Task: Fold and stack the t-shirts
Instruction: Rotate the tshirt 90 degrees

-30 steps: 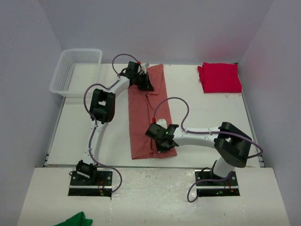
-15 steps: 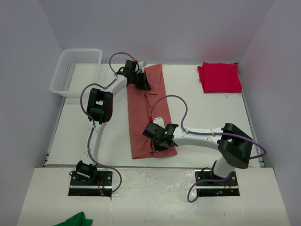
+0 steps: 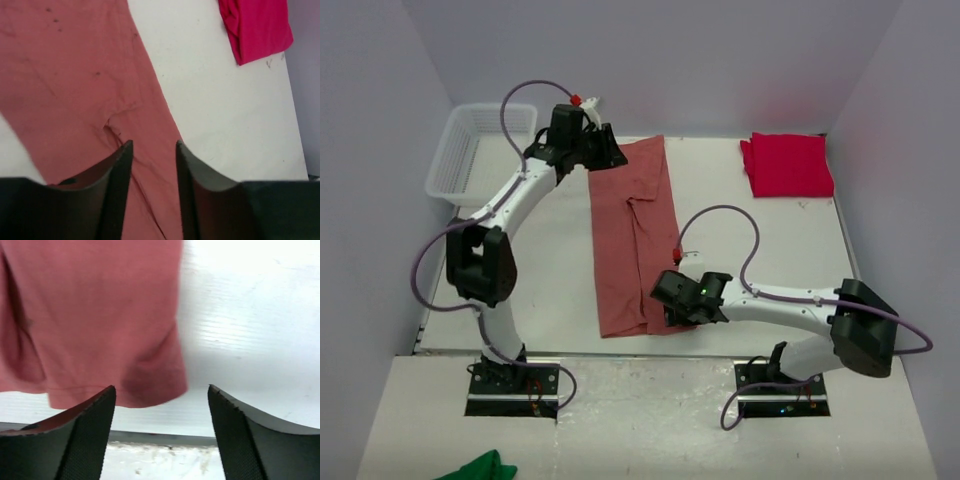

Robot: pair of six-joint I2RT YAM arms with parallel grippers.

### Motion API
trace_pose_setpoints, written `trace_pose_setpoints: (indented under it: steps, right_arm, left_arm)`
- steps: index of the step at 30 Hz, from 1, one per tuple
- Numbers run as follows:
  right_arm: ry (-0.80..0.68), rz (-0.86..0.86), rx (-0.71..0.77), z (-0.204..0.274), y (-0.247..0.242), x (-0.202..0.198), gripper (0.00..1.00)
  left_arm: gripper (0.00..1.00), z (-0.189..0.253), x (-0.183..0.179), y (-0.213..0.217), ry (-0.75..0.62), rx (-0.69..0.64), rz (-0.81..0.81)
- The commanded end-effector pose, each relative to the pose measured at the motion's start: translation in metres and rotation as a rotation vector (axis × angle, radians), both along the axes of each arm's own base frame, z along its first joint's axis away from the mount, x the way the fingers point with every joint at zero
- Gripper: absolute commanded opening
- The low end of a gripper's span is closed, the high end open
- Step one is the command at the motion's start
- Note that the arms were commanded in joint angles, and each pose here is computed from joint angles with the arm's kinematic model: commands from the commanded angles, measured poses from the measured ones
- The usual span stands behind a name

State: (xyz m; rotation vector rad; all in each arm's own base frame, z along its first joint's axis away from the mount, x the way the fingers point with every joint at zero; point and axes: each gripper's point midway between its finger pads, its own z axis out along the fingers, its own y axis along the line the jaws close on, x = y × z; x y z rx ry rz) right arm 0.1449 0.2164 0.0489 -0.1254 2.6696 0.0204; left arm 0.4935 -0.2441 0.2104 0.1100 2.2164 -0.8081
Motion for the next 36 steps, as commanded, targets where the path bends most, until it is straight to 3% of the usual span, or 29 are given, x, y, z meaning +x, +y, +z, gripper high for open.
trace_pose_setpoints:
  steps: [1,4,8,9,10,12,13,14,16,18,19,23,36]
  right_arm:
    - [-0.086,-0.119,0.038,0.011,-0.021,0.009,0.77]
    - [-0.109,-0.138,0.057,0.013,-0.033,0.017,0.81]
    - [-0.117,-0.139,0.215,0.018,-0.035,0.021,0.74]
    - [-0.096,-0.113,0.26,0.017,-0.03,0.017,0.69]
    - [-0.098,-0.113,0.295,0.011,-0.029,0.016,0.57]
    - [-0.103,-0.108,0.365,0.015,-0.025,0.012,0.44]
    - [-0.1,-0.114,0.376,0.011,-0.026,0.01,0.29]
    - [-0.094,-0.121,0.378,0.008,-0.027,0.008,0.26]
    - [-0.076,-0.123,0.381,0.0,-0.027,0.005,0.32]
    - [-0.065,-0.133,0.378,-0.005,-0.028,0.004,0.4]
    - [-0.052,-0.126,0.402,-0.01,-0.024,0.001,0.49]
    - [-0.05,-0.126,0.427,-0.011,-0.023,-0.001,0.61]
    - [0.005,-0.138,0.448,-0.025,-0.016,-0.007,0.55]
  left_arm:
    - [0.48,0.008,-0.044,0.039,0.015,0.029,0.227]
    - [0.53,0.008,-0.087,0.065,0.013,0.019,0.329]
    - [0.54,0.0,-0.138,0.071,0.03,0.013,0.292]
    - [0.52,-0.007,-0.154,0.076,0.051,0.033,0.278]
    - [0.51,-0.011,-0.161,0.078,0.062,0.043,0.27]
    - [0.44,-0.021,-0.181,0.082,0.089,0.046,0.253]
    - [0.4,-0.027,-0.188,0.081,0.1,0.035,0.241]
    - [0.36,-0.029,-0.196,0.074,0.111,0.008,0.198]
    - [0.3,-0.043,-0.209,0.07,0.156,-0.006,0.157]
    - [0.3,-0.056,-0.218,0.066,0.192,-0.016,0.12]
    - [0.3,-0.064,-0.226,0.062,0.205,-0.031,0.086]
    - [0.3,-0.08,-0.232,0.062,0.23,-0.024,0.069]
    - [0.3,-0.109,-0.25,0.06,0.289,-0.028,0.026]
